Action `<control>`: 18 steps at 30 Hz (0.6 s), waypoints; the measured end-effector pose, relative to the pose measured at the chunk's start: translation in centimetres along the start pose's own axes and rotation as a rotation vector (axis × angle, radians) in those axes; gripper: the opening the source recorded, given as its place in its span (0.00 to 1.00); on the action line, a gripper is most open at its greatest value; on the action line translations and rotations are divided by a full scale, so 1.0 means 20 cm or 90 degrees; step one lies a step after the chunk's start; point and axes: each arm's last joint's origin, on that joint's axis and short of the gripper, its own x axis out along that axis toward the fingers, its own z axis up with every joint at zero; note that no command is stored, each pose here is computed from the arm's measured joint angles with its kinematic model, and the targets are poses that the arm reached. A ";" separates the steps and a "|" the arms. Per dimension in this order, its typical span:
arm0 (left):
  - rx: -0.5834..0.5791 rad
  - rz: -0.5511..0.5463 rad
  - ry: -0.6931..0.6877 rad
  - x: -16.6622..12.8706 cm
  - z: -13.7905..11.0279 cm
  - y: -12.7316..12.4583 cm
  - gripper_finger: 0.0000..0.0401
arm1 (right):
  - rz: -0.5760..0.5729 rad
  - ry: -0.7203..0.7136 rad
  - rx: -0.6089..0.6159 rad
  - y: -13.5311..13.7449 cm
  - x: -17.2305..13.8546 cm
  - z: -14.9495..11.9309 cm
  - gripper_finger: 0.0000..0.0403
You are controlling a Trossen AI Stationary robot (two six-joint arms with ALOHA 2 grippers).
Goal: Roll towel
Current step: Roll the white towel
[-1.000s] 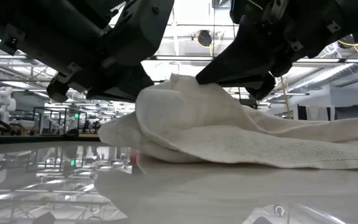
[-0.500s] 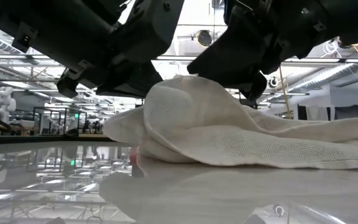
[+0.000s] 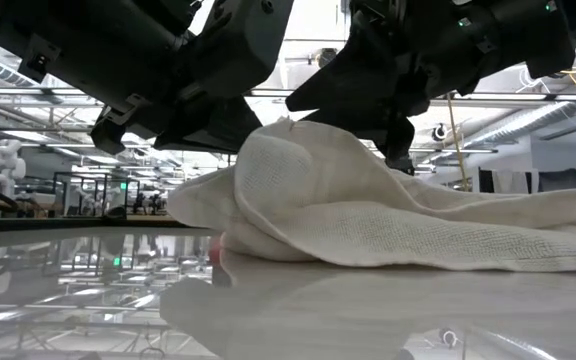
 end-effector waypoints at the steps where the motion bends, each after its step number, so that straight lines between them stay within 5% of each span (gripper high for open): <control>1: 0.000 0.000 -0.001 0.00 0.00 0.00 0.00 | 0.003 0.002 0.000 0.00 0.00 0.00 0.36; 9: 0.000 0.002 -0.006 0.00 0.00 0.00 0.00 | 0.007 -0.010 0.006 0.00 0.00 0.01 0.36; 18: 0.000 0.004 -0.010 0.00 0.00 0.00 0.00 | 0.004 -0.013 0.020 -0.01 0.01 0.02 0.49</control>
